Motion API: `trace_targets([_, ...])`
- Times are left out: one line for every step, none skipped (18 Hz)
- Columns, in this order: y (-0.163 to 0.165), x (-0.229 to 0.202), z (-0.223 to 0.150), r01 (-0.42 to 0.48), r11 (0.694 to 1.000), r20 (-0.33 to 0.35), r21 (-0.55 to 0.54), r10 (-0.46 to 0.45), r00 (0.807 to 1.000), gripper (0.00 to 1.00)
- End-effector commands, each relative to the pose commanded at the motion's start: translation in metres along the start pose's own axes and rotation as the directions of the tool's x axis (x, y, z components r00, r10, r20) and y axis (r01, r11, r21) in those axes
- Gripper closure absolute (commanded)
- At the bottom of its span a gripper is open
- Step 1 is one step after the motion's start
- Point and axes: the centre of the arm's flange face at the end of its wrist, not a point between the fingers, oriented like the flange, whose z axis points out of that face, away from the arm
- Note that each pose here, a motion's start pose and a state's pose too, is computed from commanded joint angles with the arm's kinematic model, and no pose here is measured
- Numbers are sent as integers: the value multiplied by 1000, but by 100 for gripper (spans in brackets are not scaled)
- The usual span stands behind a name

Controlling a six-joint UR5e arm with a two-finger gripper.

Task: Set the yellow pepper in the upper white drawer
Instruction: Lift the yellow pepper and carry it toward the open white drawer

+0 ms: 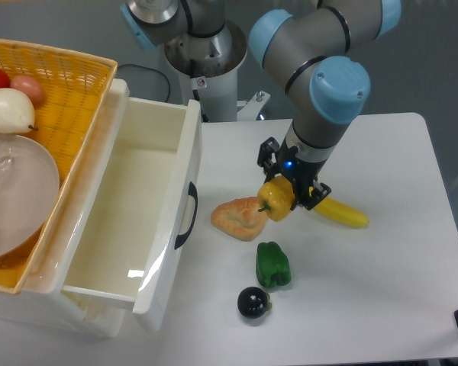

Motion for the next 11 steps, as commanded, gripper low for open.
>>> trace_targets([3,2,-3,8,1000,-12,2,-8,1000,92])
trace_targets([5,5,-6,16,1000,-20,5,-16,1000,91])
trace_targets([7,10,-14,37,999,-21,13,-37,999,91])
trace_targets([10,14,-22,76,997,-21,27,-75,997,91])
trace_targets([13,16,-24,122,992,-32,23,-121,992,92])
trace_targets([17,16,-27,155,988,-41,19,-154,987,93])
trace_targets([21,21,-39,177,984,-30,27,-176,984,93])
trace_targets([24,29,-47,195,980,-27,39,-194,981,93])
trace_targets([23,34,-53,222,973,-40,62,-220,975,93])
trace_targets([22,37,-61,304,944,-87,126,-294,952,93])
trace_targets([25,35,-67,370,914,-123,167,-353,927,93])
